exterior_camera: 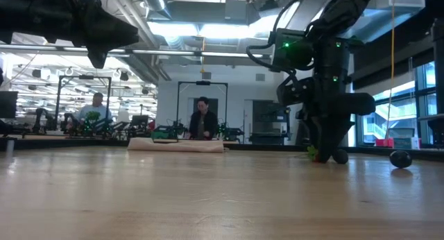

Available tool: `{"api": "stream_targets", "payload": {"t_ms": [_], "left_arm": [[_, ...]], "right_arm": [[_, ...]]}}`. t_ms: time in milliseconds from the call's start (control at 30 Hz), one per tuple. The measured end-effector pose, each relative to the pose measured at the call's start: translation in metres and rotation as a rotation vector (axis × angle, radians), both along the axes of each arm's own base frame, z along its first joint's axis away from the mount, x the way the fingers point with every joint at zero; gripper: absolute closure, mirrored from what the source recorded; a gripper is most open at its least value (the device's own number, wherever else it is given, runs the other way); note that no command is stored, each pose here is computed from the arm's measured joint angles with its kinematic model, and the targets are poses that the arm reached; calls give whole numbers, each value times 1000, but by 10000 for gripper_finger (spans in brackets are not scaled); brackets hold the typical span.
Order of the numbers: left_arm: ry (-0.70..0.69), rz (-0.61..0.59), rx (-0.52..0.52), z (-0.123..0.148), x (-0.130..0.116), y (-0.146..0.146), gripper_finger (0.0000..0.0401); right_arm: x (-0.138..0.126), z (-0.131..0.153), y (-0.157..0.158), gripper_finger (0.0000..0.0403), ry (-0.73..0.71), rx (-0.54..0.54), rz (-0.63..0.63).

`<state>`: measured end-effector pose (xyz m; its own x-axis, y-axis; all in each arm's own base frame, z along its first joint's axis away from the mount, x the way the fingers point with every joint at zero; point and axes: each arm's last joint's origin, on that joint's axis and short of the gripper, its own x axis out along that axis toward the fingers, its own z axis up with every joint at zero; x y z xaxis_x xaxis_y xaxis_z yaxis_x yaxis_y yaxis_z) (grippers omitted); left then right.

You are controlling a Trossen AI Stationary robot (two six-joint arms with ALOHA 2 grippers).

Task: Pick and placing Produce into tupperware
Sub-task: Put the strawberry into the transparent bin

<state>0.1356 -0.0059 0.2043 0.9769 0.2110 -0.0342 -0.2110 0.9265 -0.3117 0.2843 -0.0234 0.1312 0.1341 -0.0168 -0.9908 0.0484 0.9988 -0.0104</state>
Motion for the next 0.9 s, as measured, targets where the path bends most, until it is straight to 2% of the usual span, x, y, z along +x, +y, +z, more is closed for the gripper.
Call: {"api": "stream_targets", "payload": {"t_ms": [667,900], "left_arm": [[0,1,0,0,0,0,287],[0,1,0,0,0,0,279]], "right_arm": [[4,0,0,286,-43,-7,1],[4,0,0,286,-44,-7,-2]]}}
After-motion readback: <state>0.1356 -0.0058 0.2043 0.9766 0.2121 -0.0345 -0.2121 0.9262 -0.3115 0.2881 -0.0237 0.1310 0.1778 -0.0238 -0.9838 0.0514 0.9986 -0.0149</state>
